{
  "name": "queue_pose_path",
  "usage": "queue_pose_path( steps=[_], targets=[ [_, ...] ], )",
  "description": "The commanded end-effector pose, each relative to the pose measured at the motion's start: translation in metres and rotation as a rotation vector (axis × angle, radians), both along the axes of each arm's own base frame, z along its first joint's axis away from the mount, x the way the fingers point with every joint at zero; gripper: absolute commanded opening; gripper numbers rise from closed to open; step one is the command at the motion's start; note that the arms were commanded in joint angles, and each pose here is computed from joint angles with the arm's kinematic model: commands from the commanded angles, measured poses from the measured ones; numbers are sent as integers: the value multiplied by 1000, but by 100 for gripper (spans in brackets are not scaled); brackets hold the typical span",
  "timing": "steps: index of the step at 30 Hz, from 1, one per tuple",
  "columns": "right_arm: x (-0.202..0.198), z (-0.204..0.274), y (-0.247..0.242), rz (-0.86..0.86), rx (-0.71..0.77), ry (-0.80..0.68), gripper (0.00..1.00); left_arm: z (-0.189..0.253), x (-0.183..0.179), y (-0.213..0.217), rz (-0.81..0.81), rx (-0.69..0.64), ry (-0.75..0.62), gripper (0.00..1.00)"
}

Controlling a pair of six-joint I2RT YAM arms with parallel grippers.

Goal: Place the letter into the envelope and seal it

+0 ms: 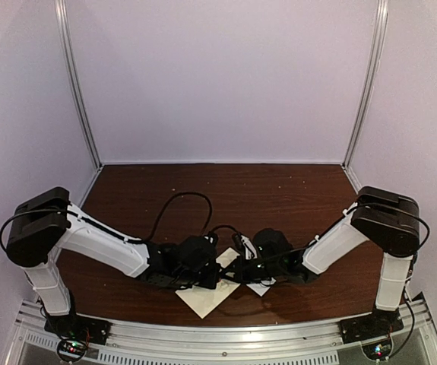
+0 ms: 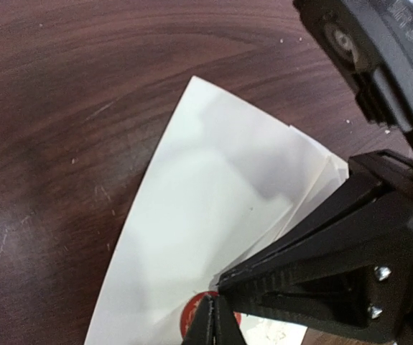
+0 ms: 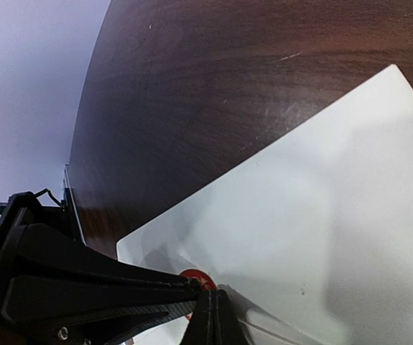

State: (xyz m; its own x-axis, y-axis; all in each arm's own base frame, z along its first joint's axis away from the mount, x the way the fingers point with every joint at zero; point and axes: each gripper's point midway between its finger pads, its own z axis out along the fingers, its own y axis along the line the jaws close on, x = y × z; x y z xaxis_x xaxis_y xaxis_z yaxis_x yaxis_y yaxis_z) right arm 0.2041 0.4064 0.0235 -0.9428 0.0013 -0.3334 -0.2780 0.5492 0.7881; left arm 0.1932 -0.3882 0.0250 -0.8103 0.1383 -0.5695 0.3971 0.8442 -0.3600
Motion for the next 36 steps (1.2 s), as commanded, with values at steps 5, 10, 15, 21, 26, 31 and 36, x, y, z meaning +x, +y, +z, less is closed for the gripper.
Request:
queue_pose_path(
  steps=[5,10,15,21,26,31,36],
  targets=[
    [1,-25,-12,-31,-78,29,0,-25,-8,12,12,10,53,0],
    [1,-25,-12,-31,-77,30,0,-32,-11,15,9,22,66,0],
    [3,-15,-11,-33,-68,17,0,-38,-14,20,10,37,81,0],
    [12,5,-15,-44,-106,-43,14,-44,-17,26,14,48,97,0],
    [19,25,-18,-53,-127,-103,15,-42,-17,25,10,43,93,0],
    [13,34,-14,-29,-97,-100,2,-41,-17,23,6,39,91,0],
    [5,32,0,13,-65,-77,0,-41,-17,23,5,40,93,0]
  ],
)
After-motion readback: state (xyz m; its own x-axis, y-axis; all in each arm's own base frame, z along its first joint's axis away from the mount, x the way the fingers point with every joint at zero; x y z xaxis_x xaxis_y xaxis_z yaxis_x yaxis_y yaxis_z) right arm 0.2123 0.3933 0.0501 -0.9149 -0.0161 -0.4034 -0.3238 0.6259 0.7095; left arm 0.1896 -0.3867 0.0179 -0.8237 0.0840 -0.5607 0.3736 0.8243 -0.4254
